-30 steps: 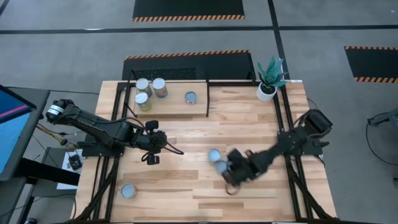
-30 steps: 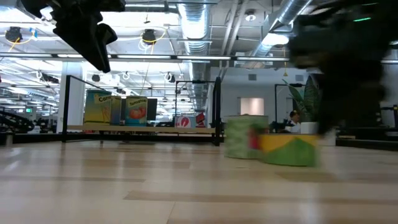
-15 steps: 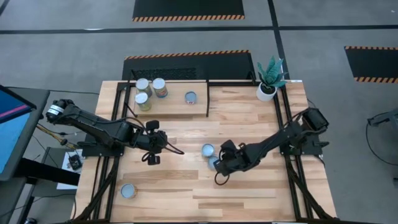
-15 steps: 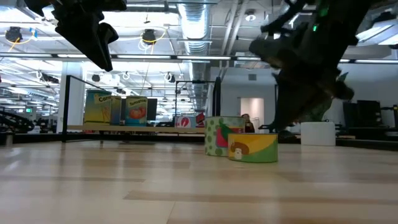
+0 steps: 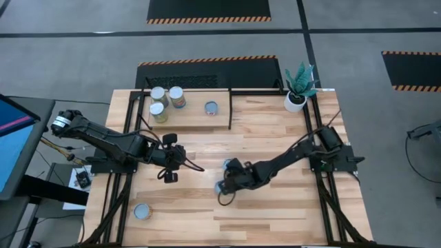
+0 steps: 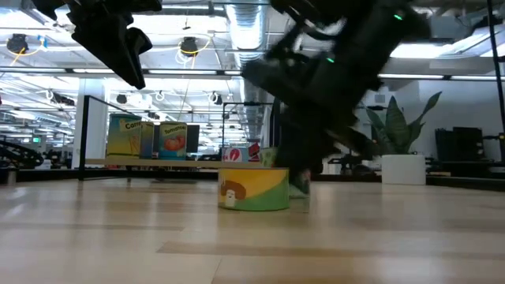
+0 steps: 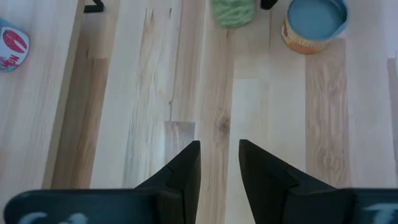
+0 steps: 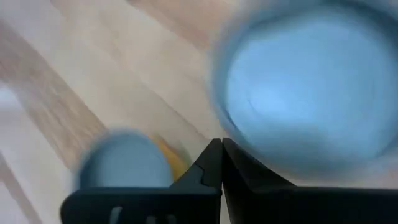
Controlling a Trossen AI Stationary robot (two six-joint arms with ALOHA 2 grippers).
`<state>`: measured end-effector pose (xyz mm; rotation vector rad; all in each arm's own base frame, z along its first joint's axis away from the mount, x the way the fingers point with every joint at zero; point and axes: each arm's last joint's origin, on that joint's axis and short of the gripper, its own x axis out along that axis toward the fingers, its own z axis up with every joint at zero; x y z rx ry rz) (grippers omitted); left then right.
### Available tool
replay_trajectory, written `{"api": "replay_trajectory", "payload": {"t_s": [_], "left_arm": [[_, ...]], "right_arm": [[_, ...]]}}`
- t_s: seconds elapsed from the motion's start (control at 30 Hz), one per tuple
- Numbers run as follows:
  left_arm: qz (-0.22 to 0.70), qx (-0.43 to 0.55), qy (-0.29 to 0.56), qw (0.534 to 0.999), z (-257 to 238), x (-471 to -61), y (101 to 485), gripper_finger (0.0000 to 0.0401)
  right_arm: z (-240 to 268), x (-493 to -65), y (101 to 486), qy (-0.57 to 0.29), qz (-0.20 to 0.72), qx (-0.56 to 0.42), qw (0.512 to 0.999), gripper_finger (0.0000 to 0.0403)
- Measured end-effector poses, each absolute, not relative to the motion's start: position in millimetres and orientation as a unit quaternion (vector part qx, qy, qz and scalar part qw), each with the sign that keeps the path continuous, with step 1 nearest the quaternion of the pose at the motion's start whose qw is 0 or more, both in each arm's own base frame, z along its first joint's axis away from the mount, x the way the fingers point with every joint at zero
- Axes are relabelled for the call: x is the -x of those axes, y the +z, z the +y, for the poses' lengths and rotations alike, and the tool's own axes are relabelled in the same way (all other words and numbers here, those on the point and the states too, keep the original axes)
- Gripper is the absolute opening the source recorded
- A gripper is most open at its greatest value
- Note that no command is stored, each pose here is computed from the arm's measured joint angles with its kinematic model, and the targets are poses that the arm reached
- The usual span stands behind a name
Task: Pick and place cans onto a shelf
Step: Move the cans to the center of the table
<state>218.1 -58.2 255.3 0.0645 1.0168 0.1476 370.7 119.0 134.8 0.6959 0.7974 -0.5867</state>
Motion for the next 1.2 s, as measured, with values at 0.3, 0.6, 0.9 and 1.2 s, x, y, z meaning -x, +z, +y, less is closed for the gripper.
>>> {"api": "replay_trajectory", "payload": {"t_s": [0.3,0.6,0.9,1.2], "left_arm": [[0.491,-0.033,0.071,0.868,-58.0,-217.2,254.8,0.0098],[0.494,-0.039,0.069,0.866,-57.7,-216.6,254.5,0.0098],[0.494,-0.041,0.068,0.866,-57.7,-216.6,254.5,0.0098],[0.491,-0.047,0.078,0.866,-57.0,-216.8,254.7,0.0098]], "right_arm": [[129.1,-379.1,162.9,-0.237,0.36,-0.278,0.859,0.0024],[138.0,-348.6,151.2,-0.326,0.433,-0.287,0.79,0.0024],[111.5,-353.3,150.0,-0.374,0.419,-0.252,0.788,0.0024],[64.0,-393.2,162.8,-0.319,0.339,-0.22,0.857,0.0024]]}}
